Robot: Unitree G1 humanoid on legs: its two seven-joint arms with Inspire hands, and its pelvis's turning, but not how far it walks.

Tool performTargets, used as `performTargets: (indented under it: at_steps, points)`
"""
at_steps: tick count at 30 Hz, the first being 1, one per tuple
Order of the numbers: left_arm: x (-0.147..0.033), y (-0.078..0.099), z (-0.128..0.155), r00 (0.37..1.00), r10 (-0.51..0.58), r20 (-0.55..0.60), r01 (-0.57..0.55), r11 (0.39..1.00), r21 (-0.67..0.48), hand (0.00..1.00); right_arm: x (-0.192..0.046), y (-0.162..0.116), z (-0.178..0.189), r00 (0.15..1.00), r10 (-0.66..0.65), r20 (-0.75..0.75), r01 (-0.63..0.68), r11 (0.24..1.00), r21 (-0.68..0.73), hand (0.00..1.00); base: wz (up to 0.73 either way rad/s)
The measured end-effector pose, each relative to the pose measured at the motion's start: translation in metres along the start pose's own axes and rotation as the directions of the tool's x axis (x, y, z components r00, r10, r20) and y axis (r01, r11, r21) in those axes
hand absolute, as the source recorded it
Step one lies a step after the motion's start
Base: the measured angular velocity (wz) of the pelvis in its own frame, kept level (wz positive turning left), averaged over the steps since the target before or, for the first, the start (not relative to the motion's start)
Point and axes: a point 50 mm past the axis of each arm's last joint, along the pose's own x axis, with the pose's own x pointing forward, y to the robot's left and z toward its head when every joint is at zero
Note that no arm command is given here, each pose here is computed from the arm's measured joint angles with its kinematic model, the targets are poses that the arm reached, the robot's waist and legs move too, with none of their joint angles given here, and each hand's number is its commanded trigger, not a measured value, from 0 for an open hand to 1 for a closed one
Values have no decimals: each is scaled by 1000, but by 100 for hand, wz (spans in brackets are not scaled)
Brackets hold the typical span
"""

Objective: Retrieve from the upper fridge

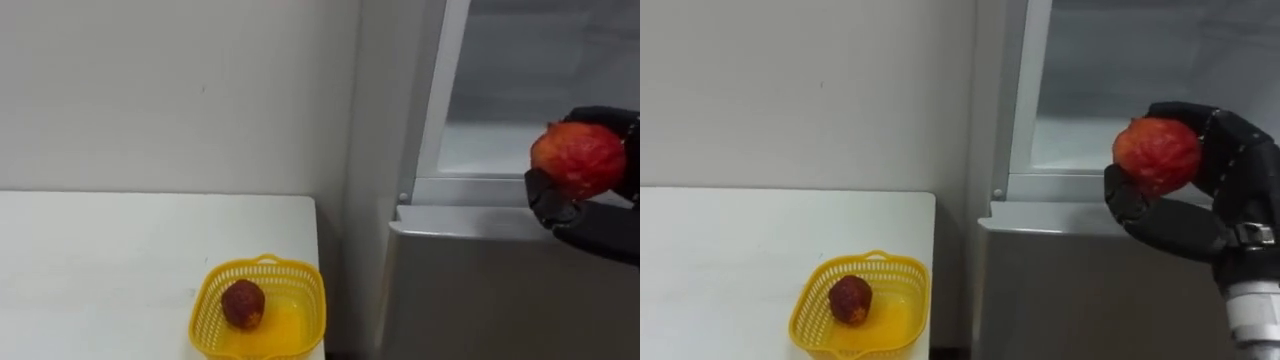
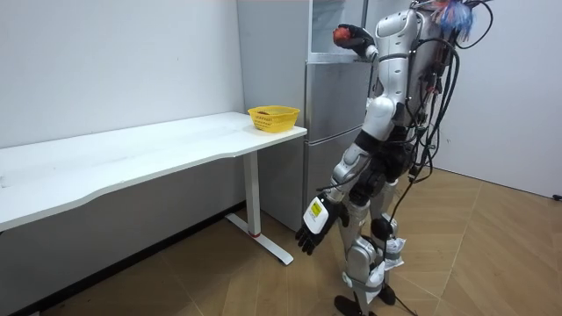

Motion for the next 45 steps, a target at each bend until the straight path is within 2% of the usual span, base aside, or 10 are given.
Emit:
performTargets:
  at_steps: [7,11,15,21,26,32,36,40,45]
  points:
    - [2,-12,8,999,-31,15,30,999,23,0,-7,22,26,982,109,155,-98,992,-76,100,-6]
    - [4,-14,16,999,-42,34,41,998,42,0,-13,39,30,965,187,187,-173,981,-84,100,0]
    - [5,-13,22,998,-50,43,48,998,50,0,-16,55,31,938,279,203,-251,956,-152,100,-2]
    - [5,-16,16,997,-77,17,76,996,49,0,-15,65,35,920,316,231,-277,943,-184,100,3]
    - [6,-14,19,997,-73,25,71,996,48,0,-16,84,40,868,425,259,-367,898,-244,100,1]
    - [6,-11,17,996,-88,32,86,995,56,0,-2,95,49,831,460,314,-364,875,-318,100,7]
    - [6,-9,16,995,-101,28,99,993,63,0,-3,111,37,803,533,266,-435,830,-351,100,14]
    - [6,-8,20,994,-104,39,101,992,70,0,-9,125,10,773,619,143,-524,748,-407,100,10]
    - [6,-6,20,992,-116,37,114,992,54,0,-10,126,-14,768,639,32,-537,671,-510,100,6]
